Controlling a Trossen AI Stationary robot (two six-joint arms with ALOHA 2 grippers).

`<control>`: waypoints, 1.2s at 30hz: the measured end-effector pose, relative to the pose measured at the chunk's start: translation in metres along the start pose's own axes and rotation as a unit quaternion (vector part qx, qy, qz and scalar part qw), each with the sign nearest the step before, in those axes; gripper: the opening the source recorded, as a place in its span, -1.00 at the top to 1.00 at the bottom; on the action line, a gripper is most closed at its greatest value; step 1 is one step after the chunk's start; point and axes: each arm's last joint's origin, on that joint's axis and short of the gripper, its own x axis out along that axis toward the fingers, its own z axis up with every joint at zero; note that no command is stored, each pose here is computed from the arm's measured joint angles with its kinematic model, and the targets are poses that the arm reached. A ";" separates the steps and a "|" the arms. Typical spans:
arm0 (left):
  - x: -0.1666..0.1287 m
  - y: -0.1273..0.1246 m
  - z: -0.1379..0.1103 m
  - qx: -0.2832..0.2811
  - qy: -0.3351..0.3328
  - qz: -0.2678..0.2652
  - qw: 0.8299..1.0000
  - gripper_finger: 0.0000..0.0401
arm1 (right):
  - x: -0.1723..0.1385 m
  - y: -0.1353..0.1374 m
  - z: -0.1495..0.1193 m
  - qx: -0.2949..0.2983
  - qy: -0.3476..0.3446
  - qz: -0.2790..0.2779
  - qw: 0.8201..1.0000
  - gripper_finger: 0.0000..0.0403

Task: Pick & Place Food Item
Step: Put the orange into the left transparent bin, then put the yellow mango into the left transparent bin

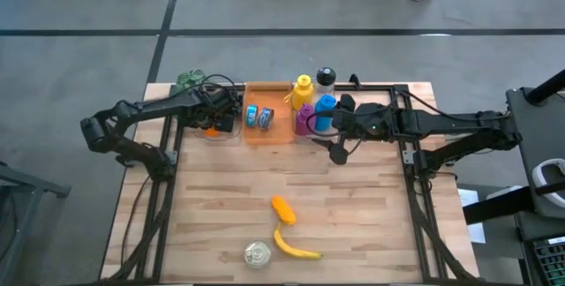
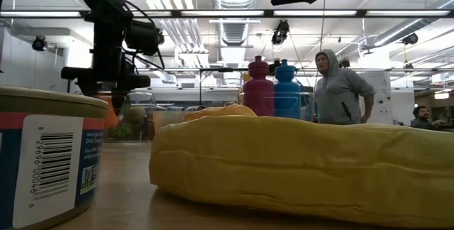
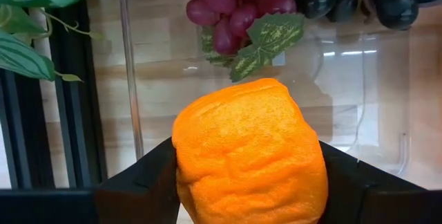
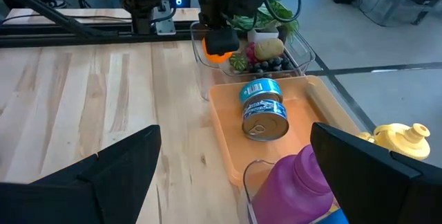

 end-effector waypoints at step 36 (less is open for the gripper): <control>-0.002 0.000 0.000 -0.007 0.000 -0.008 1.000 -0.89 | 0.000 0.000 0.000 0.011 0.001 0.000 1.000 -0.84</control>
